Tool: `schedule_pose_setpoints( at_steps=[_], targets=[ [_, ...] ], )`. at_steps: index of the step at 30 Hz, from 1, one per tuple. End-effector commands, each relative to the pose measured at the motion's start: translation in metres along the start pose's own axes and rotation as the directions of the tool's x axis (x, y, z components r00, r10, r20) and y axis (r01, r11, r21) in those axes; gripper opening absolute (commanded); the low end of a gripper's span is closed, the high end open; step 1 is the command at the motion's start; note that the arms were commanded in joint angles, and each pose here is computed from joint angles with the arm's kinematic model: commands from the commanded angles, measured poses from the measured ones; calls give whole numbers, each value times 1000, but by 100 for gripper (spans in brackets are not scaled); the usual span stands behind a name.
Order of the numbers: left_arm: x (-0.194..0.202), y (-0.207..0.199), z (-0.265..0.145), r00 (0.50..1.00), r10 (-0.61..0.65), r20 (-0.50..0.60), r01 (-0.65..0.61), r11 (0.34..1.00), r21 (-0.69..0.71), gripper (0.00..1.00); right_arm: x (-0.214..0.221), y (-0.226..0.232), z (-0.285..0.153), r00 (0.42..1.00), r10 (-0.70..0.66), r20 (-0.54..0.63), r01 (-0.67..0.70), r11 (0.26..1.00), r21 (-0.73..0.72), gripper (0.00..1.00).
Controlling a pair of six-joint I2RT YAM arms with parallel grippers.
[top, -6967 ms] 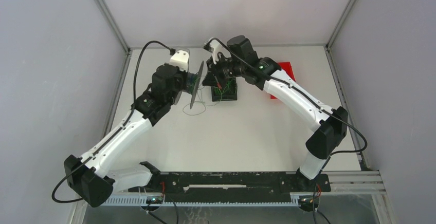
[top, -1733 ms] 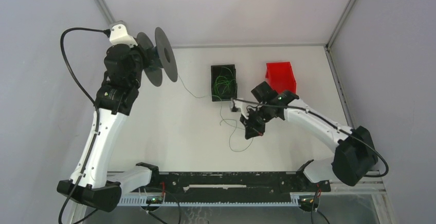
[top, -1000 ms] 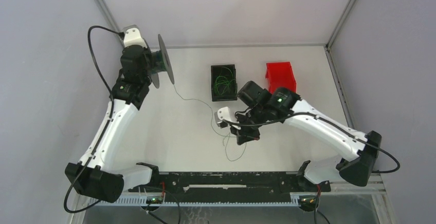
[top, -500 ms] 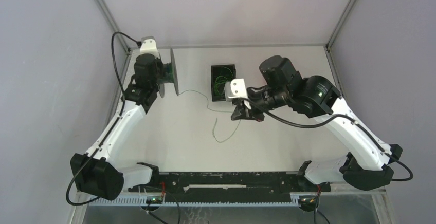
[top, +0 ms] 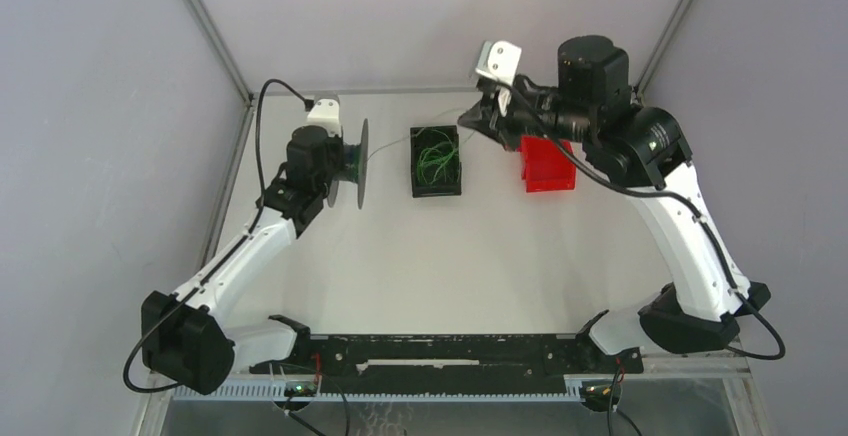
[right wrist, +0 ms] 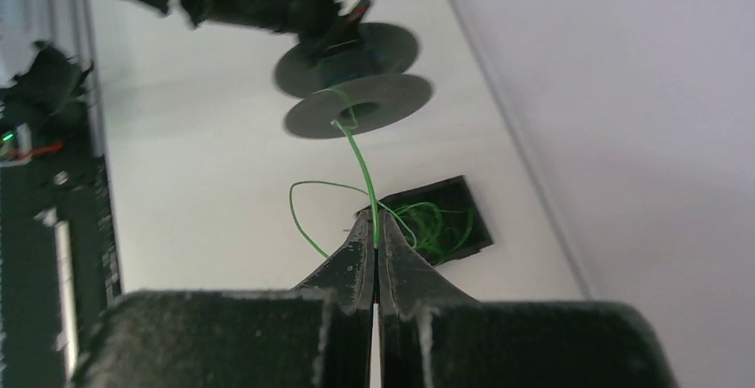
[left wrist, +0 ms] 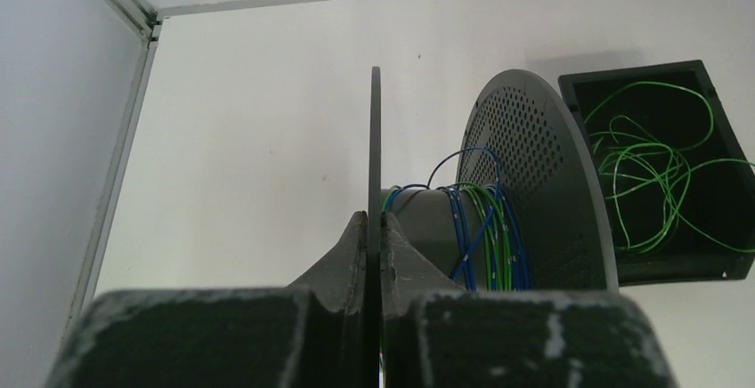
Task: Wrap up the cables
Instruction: Wrap the cable around the cable reel.
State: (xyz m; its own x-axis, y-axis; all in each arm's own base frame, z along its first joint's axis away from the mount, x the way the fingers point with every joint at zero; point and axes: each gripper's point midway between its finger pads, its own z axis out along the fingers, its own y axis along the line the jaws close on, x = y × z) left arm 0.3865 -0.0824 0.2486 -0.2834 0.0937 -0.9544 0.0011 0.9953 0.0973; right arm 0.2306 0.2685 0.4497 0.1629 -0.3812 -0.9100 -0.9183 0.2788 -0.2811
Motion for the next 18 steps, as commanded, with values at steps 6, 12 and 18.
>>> schedule_pose_setpoints(
  at_steps=[6, 12, 18],
  targets=[
    [-38, -15, -21, 986, -5, 170, -7, 998, 69, 0, -48, -78, -10, 992, -7, 127, -24, 969, 244, 0],
    [-31, -33, -29, 986, 29, 167, -54, 988, 148, 0, -57, -113, -8, 987, -3, 158, -47, 947, 317, 0],
    [-28, -49, -39, 987, 15, 162, -53, 970, 236, 0, -47, -152, 4, 989, 0, 146, -58, 917, 395, 0]
  ],
)
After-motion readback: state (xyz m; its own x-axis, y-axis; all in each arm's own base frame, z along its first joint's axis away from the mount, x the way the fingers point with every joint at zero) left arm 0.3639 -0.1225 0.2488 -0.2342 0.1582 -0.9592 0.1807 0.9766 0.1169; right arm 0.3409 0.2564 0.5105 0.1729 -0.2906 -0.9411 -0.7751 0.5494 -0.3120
